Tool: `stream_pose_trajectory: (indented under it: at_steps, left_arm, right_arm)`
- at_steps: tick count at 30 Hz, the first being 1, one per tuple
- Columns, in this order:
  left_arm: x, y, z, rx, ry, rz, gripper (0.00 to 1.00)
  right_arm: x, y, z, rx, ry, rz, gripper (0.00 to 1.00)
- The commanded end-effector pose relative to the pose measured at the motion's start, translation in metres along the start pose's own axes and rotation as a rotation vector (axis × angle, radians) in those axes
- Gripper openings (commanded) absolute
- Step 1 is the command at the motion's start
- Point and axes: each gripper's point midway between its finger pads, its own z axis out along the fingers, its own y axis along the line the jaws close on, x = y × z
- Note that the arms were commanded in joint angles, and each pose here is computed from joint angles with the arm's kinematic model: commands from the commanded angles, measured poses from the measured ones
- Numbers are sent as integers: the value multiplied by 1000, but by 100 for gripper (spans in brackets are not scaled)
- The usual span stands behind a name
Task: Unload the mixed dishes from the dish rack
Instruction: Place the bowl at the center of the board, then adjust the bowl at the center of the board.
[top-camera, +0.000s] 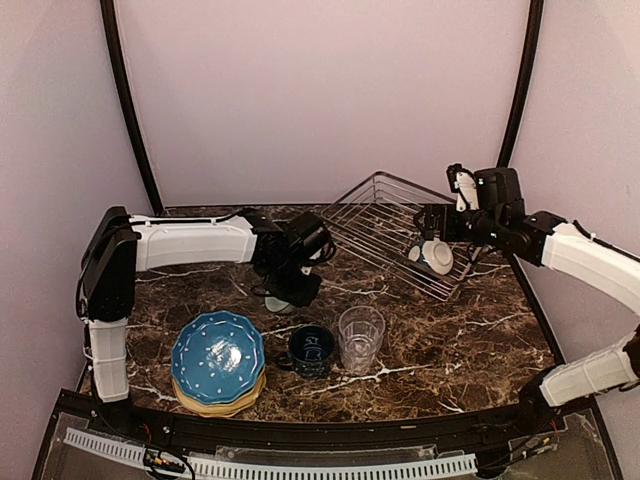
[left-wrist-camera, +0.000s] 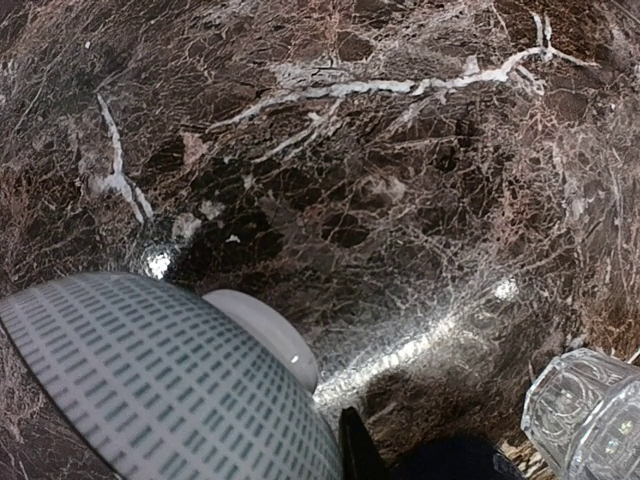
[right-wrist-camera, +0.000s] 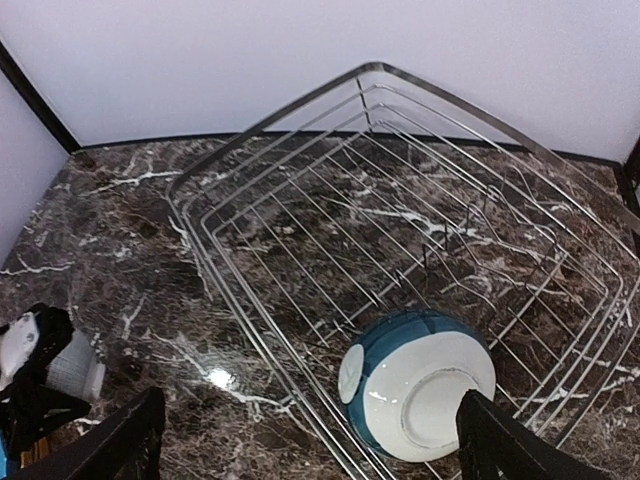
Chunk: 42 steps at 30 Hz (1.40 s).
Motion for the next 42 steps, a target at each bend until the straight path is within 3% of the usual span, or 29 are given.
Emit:
stream_pose_trajectory:
  at_steps: [1,16,26,33,42]
  left_arm:
    - [-12,6,-7,-58,-31,32,3]
    - [1,5,8,-53,20,56,37]
    - [-16,-7,-43,44,-115,69,64]
    - [-17,-11,-69,94,-176,78,71]
    - [-16,-16,-60,130,-193,51,76]
  right_arm:
    - [27,-33,23,190,179,-10,99]
    - [46,-70,80,526,421,7,99]
    - [57,-72,106,676,492,-72,99]
    - [74,-81,107,798,567,-123,99]
    - [96,-82,103,759,619,-131,99]
